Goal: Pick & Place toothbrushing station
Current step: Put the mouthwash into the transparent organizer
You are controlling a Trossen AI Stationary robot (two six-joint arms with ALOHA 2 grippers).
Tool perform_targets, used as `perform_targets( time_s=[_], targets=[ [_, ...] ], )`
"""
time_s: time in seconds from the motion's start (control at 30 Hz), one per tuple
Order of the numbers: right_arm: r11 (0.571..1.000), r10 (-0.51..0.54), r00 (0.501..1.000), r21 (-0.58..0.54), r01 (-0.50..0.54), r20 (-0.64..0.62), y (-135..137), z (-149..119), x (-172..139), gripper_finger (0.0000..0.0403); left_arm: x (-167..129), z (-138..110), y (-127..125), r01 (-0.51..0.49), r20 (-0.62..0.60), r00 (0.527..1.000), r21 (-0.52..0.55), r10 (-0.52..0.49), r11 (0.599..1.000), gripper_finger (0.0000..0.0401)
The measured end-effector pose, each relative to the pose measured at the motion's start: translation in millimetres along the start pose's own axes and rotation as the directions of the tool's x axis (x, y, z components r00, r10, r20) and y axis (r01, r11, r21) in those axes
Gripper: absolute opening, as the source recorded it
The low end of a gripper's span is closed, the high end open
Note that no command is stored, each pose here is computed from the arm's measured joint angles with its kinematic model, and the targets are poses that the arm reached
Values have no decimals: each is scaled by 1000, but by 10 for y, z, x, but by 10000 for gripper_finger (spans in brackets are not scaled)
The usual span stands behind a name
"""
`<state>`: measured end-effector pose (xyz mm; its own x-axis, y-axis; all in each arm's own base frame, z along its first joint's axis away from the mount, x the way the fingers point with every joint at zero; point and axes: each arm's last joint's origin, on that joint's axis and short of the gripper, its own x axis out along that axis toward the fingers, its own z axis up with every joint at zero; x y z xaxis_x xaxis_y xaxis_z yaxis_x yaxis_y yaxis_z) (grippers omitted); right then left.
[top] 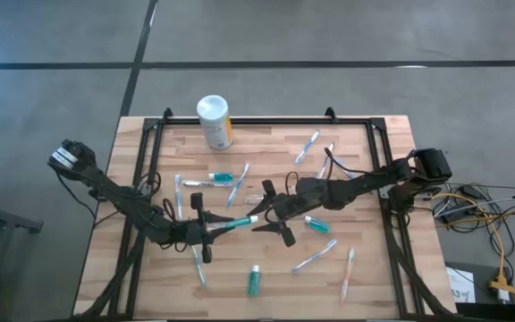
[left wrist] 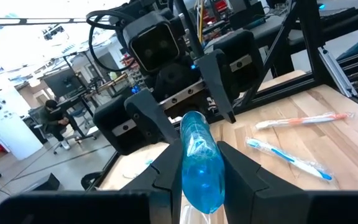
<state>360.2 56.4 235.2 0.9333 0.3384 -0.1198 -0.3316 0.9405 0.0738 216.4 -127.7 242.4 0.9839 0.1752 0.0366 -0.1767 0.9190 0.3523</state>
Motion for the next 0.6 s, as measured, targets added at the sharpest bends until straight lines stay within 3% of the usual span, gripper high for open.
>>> perform_targets(
  time_s=[0.27,0.6],
  targets=[
    [1000,-22,1000,-20,21,-21,-8,-20,-1,91,0,-7,-2,1,-5,1000,1,-1,1000,78],
    [1000,-9,999,3,9,-31,-5,-17,-10,87,3,-14,-2,6,-9,1000,-40,-6,999,89]
  ],
)
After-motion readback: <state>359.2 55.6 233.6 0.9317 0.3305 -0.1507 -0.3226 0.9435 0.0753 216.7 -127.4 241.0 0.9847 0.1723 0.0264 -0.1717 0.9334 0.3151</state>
